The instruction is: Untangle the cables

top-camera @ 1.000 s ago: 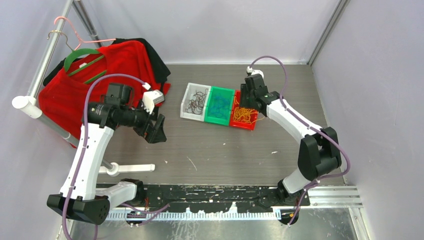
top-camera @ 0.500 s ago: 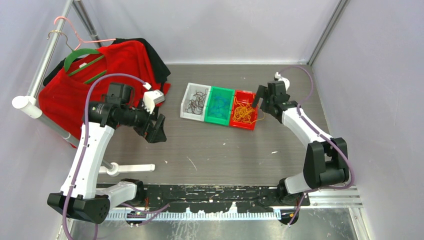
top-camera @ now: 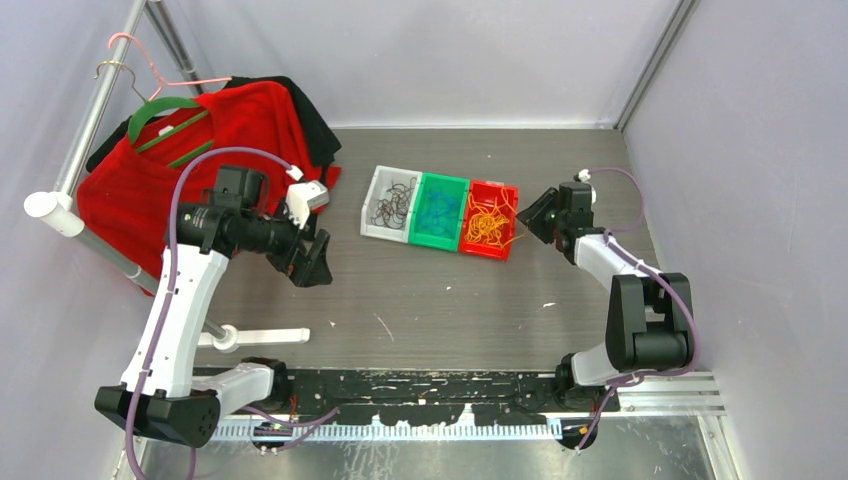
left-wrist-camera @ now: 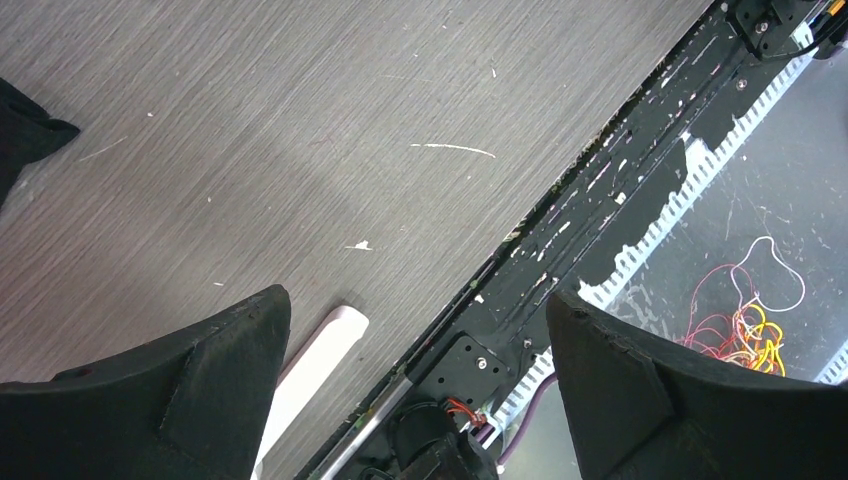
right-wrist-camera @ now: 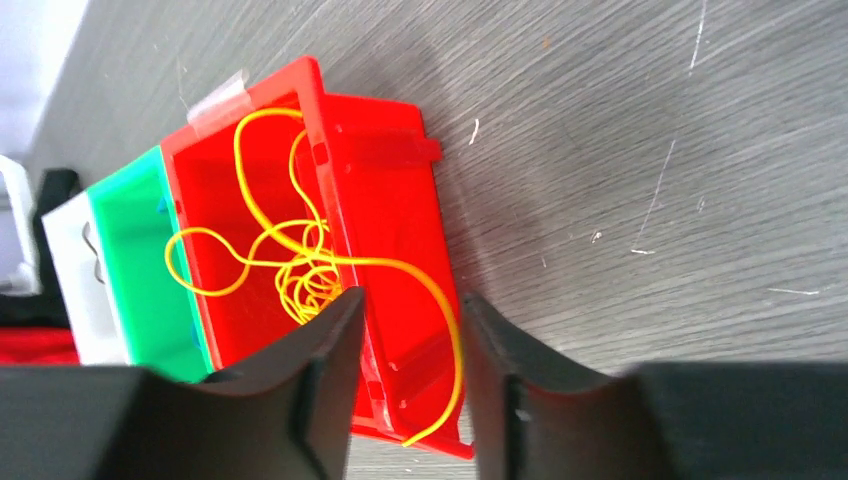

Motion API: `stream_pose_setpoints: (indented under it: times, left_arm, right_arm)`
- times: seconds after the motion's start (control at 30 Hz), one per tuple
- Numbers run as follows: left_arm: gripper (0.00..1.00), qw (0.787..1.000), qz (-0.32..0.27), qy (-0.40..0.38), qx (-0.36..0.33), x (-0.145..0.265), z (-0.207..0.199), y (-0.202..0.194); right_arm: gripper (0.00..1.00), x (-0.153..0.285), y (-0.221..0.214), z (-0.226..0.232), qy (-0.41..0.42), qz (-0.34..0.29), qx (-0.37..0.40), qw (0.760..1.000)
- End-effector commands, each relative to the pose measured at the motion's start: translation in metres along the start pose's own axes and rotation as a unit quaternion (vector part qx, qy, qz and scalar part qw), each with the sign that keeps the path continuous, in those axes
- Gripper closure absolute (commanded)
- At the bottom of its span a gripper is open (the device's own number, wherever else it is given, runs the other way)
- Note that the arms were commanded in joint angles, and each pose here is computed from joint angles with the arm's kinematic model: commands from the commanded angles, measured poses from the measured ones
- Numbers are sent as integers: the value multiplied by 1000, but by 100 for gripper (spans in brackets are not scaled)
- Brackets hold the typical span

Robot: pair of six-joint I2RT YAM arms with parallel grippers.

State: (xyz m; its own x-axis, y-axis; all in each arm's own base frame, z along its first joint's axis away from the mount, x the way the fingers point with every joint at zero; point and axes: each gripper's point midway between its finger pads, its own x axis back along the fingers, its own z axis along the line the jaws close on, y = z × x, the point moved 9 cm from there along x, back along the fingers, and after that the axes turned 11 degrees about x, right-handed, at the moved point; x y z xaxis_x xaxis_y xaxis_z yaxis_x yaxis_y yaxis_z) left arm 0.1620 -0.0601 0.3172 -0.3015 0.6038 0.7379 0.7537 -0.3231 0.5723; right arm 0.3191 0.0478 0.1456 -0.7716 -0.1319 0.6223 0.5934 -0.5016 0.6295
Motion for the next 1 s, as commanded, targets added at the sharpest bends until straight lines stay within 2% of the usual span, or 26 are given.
stream_pose_setpoints:
  times: [0.0, 0.13, 0.43, 0.57, 0.73, 0.97]
  left_arm:
    - [2, 1000, -14, -2, -16, 9, -4, 1]
    - [2, 1000, -14, -3, -15, 8, -4, 1]
    - [2, 1000, -17, 2, -21, 11, -4, 1]
    - [2, 1000, -17, 2, -20, 11, -3, 1]
    - [2, 1000, -18, 1, -19, 10, -2, 2]
    - [2, 1000, -14, 2, -17, 9, 0, 2]
  right_arm:
    - [64, 3, 17, 12, 51, -47, -36, 997]
    - [69, 7, 20, 12, 46, -53, -32, 997]
    - [90, 14, 30, 25, 92, -74, -36, 992]
    - [96, 11, 32, 32, 105, -63, -27, 992]
    - [99, 2, 23, 44, 108, -43, 0, 993]
    - [99, -12, 13, 71, 66, -27, 93, 993]
